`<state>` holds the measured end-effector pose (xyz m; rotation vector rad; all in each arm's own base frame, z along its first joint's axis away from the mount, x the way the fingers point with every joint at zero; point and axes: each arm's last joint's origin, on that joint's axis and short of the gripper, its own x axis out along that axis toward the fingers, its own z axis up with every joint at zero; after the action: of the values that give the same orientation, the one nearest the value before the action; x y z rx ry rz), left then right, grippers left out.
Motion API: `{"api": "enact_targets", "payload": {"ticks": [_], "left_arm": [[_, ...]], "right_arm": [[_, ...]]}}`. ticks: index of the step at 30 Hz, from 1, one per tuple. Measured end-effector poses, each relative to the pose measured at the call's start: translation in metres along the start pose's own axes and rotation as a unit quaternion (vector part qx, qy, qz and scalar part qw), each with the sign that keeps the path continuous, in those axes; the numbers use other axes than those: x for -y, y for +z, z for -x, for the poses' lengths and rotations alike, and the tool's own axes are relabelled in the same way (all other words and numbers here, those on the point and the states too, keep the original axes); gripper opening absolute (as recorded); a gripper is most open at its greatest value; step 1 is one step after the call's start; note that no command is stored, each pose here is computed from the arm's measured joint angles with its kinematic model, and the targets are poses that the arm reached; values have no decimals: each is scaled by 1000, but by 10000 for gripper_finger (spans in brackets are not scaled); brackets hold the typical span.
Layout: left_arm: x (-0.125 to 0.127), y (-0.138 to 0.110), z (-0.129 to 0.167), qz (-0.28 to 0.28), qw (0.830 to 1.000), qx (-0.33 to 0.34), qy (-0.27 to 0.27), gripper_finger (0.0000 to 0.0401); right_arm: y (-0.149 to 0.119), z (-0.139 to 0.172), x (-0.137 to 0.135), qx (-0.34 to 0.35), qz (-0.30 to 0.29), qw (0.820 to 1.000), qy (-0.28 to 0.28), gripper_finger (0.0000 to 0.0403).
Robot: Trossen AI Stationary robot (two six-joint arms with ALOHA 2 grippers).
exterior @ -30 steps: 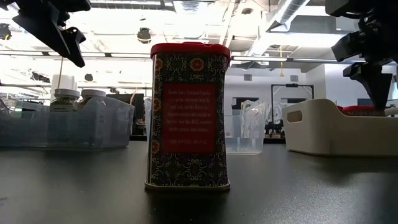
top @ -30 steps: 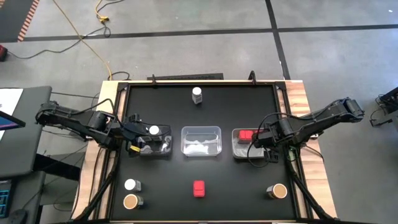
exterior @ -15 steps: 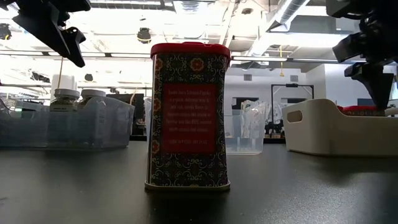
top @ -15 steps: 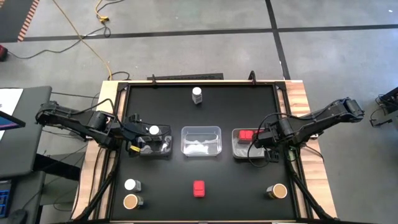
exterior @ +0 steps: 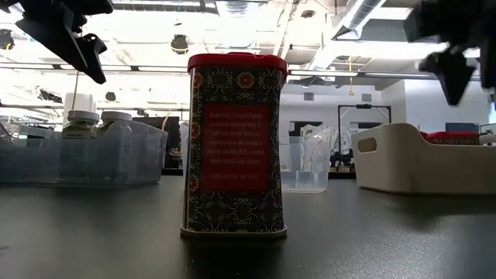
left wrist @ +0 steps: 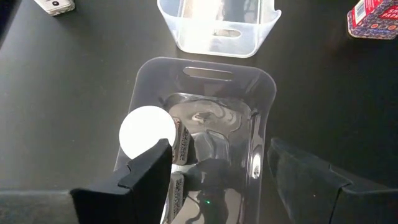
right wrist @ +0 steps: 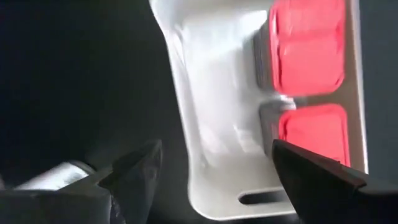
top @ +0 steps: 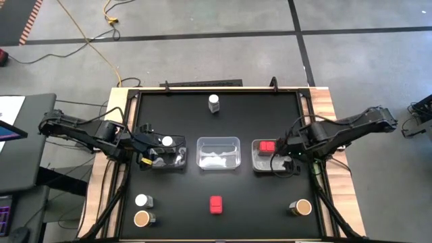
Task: Sort spices by type
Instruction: Put the left red seasoning can into the white bin, then put the left gold seasoning bottle into the transparent bin
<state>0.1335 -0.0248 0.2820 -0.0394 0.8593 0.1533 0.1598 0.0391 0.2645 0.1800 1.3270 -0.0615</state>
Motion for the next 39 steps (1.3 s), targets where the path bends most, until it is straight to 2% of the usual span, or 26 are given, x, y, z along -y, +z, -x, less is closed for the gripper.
{"api": "enact_targets", "payload": {"ticks": [5,11,16,19,21,23,27,30,34,39], "left_arm": [[0,0,0,7,1000,2,-1,251],[0,0,0,9,1000,2,-1,251],[0,1,0,9,1000,4,-1,251],[0,1,0,15,1000,5,0,251],[0,1,0,15,1000,4,0,251],[0,1,0,15,1000,5,0,251],[0,1,0,16,1000,7,-1,251],[0,2,0,17,1000,11,6,251],[1,6,0,24,999,31,2,251],[7,14,4,31,999,34,-11,251]], "right_arm": [[13,23,-5,97,-54,993,48,343],[36,33,-15,210,-161,955,133,343],[62,32,-26,281,-162,929,179,343],[76,24,-31,305,-141,925,176,343],[83,13,-31,309,-103,935,140,343],[90,-1,-32,293,-90,945,118,343],[104,-33,-33,246,-131,955,100,343],[110,-53,-40,221,-189,951,108,343],[112,-65,-55,217,-200,947,127,342],[102,-61,-73,224,-217,942,126,330]]}}
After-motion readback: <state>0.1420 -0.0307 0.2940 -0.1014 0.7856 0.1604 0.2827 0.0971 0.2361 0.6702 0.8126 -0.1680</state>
